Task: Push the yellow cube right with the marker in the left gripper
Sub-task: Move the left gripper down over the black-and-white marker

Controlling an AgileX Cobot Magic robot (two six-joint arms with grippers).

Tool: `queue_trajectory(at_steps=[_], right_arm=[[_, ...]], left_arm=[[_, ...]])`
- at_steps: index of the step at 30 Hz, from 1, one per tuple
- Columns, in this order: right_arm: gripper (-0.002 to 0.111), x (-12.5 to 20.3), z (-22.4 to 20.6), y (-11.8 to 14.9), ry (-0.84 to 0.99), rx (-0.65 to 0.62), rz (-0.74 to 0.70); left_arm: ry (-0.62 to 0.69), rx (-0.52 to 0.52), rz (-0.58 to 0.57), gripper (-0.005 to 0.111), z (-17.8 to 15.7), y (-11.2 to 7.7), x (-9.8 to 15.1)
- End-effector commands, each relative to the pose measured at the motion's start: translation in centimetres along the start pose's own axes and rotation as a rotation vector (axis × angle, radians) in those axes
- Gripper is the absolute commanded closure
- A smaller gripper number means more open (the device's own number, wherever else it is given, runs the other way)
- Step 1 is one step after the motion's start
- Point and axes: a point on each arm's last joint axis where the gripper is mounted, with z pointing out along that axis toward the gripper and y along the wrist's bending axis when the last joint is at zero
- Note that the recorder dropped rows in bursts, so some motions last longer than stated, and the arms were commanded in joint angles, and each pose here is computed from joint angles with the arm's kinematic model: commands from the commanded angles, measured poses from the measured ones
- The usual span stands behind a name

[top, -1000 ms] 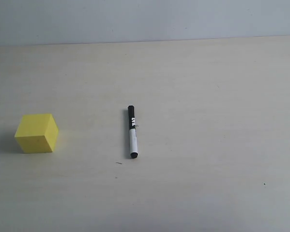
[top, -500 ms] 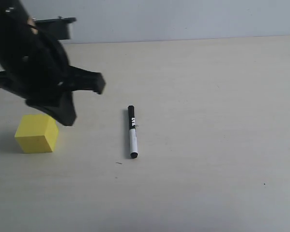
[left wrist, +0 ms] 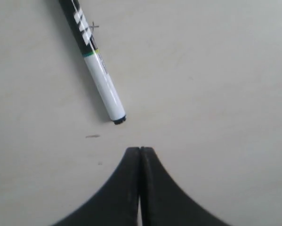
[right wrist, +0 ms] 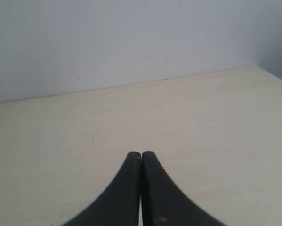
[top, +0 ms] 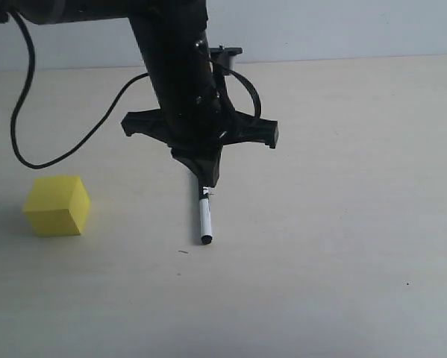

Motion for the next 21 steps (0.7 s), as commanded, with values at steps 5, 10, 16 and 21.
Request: queue_trajectory(at_steps=[5,10,16,21], right_arm=[[0.108,0.1,0.0,-0.1,-0.004,0.006,-0.013],[0.108,0.1,0.0,-0.1,-0.004,0.006,-0.013],[0.108,0.1,0.0,-0.1,-0.004,0.006,-0.013],[0.108,0.1,0.0,-0.1,-0.004,0.006,-0.013]], left_arm=[[-0.026,-0.112,-0.013,0.107,2.4,0.8,-1.4],[-0.042,-0.139,-0.036,0.092,2.9,1.0,-1.7],[-0.032,-0.145,-0.109,0.059,4.5,1.1,-2.0],[-0.019,-0.156,-0.189,0.061,7.1,1.2,-2.5]])
